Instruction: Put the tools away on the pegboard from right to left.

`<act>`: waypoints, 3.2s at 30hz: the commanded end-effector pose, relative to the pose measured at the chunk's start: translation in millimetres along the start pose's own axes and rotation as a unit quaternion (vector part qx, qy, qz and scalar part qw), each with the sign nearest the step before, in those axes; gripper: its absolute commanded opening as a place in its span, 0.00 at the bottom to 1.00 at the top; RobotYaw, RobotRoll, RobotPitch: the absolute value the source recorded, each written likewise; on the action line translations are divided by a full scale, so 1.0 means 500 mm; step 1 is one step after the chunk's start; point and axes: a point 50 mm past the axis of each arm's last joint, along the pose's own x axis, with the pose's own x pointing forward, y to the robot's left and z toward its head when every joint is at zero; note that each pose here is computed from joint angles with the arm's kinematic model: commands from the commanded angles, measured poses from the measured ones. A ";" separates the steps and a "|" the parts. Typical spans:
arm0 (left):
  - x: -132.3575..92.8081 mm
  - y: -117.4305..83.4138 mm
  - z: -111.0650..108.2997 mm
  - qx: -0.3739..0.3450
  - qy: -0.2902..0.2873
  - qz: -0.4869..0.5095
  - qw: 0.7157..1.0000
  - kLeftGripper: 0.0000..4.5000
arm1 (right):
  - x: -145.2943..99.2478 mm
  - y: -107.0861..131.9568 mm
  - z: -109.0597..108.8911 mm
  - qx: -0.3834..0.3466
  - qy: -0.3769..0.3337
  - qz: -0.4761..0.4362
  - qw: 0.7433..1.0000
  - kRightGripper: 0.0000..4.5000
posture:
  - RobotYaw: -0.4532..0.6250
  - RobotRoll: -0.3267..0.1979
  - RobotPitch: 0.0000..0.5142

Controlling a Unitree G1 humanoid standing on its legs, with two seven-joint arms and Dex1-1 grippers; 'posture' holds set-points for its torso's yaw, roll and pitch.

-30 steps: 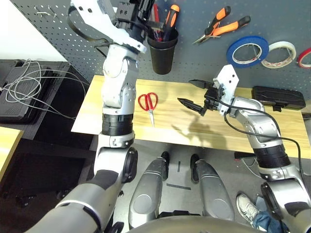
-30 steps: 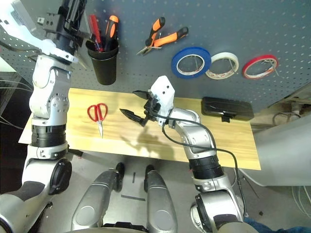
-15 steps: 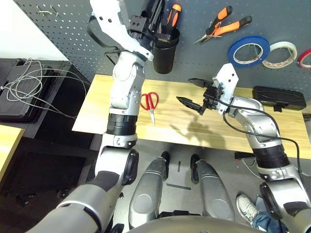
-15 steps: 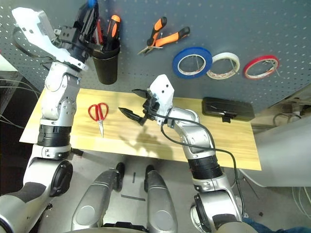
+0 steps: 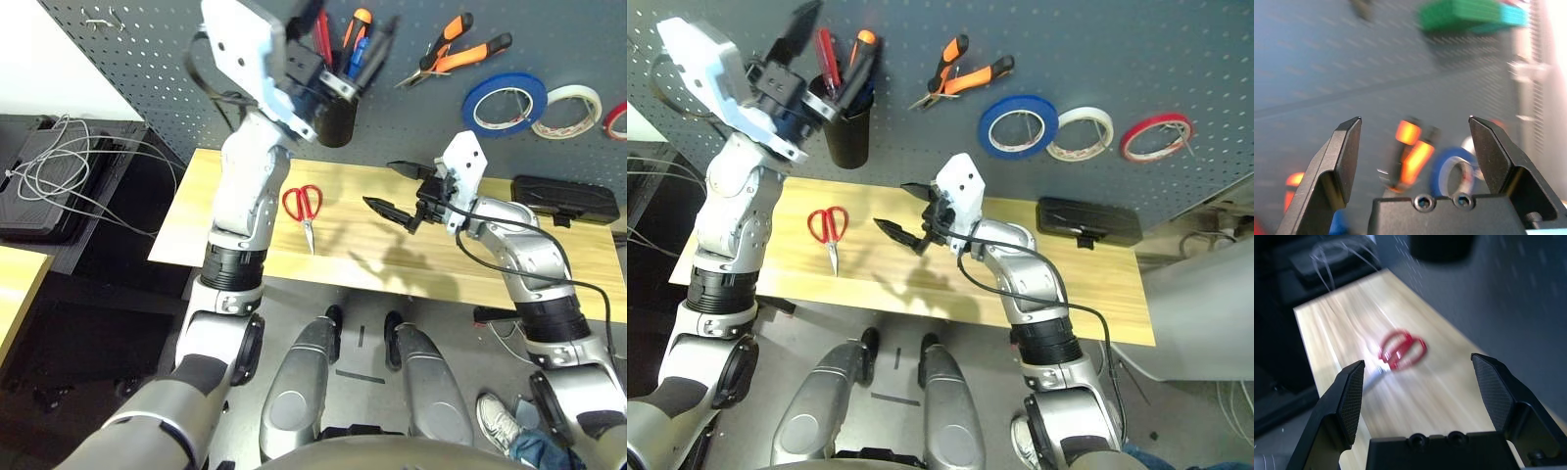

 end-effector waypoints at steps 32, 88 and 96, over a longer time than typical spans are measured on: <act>-0.259 -0.030 -0.353 -0.047 0.440 0.126 0.888 0.99 | 0.020 0.008 -0.072 0.009 0.095 -0.026 0.995 1.00 | 0.46 0.62 0.61; -0.433 0.024 -0.406 -0.097 0.601 0.299 0.735 0.37 | 0.048 0.093 -0.005 0.043 0.066 -0.003 0.997 1.00 | 0.34 0.62 0.77; -0.433 0.024 -0.402 -0.102 0.568 0.323 0.750 0.37 | 0.060 0.080 -0.001 0.035 0.058 -0.003 0.998 1.00 | 0.38 0.62 0.71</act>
